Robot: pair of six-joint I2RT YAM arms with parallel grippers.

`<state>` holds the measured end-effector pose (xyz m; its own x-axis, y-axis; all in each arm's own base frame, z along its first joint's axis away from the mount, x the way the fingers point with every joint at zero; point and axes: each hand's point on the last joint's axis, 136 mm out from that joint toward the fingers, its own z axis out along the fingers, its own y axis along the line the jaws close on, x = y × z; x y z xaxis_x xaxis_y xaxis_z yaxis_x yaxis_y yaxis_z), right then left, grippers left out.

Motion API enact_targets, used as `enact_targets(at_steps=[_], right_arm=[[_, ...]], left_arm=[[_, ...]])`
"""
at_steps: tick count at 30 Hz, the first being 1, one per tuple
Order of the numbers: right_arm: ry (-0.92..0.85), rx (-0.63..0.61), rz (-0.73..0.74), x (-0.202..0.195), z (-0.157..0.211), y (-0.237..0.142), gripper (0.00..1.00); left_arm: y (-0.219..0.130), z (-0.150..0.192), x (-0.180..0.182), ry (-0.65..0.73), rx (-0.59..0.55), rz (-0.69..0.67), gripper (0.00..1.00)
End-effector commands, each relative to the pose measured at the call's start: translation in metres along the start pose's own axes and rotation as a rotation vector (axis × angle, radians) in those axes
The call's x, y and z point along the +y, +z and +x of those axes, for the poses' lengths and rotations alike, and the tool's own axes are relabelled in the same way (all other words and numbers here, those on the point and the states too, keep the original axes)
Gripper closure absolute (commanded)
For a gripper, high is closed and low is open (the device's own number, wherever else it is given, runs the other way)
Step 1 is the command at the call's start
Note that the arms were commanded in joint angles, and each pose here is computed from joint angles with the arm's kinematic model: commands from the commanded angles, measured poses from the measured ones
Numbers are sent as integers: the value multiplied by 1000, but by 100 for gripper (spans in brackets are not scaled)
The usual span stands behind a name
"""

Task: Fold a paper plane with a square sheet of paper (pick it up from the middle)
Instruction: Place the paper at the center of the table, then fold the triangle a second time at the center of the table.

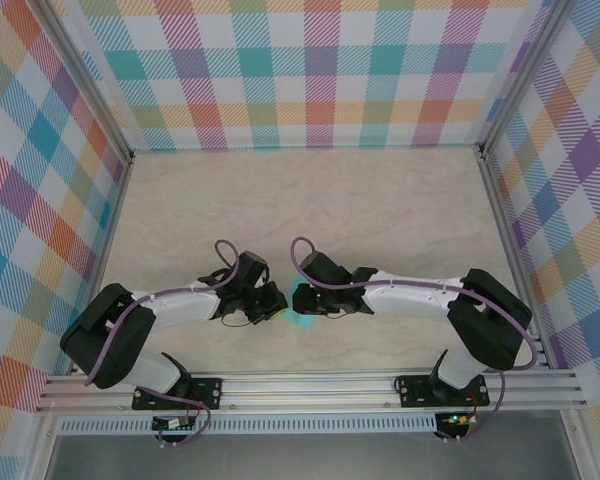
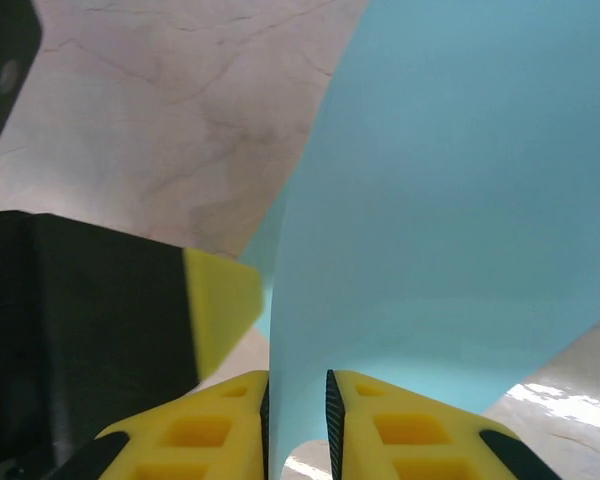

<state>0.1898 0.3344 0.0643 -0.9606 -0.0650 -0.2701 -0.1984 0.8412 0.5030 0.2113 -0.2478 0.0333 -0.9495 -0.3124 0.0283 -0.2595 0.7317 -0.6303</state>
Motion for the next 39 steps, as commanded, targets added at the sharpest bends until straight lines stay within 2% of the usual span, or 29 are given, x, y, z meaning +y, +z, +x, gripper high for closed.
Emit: enact_targets(at_steps=[1, 13, 21, 26, 39], right_arm=[[-44, -3, -70, 15, -2, -7, 76], [-48, -16, -72, 13, 1, -12, 72], [-60, -25, -68, 11, 4, -14, 87], [-80, -30, -39, 5, 1, -18, 90], [-117, 62, -170, -6, -3, -12, 90]], left_arm=[[-6, 0, -25, 78, -7, 38, 88], [1, 0, -29, 71, 4, 31, 88], [1, -1, -30, 59, -6, 30, 88], [-3, -3, -22, 56, -26, -8, 88], [-3, -3, -14, 53, -35, -39, 88]])
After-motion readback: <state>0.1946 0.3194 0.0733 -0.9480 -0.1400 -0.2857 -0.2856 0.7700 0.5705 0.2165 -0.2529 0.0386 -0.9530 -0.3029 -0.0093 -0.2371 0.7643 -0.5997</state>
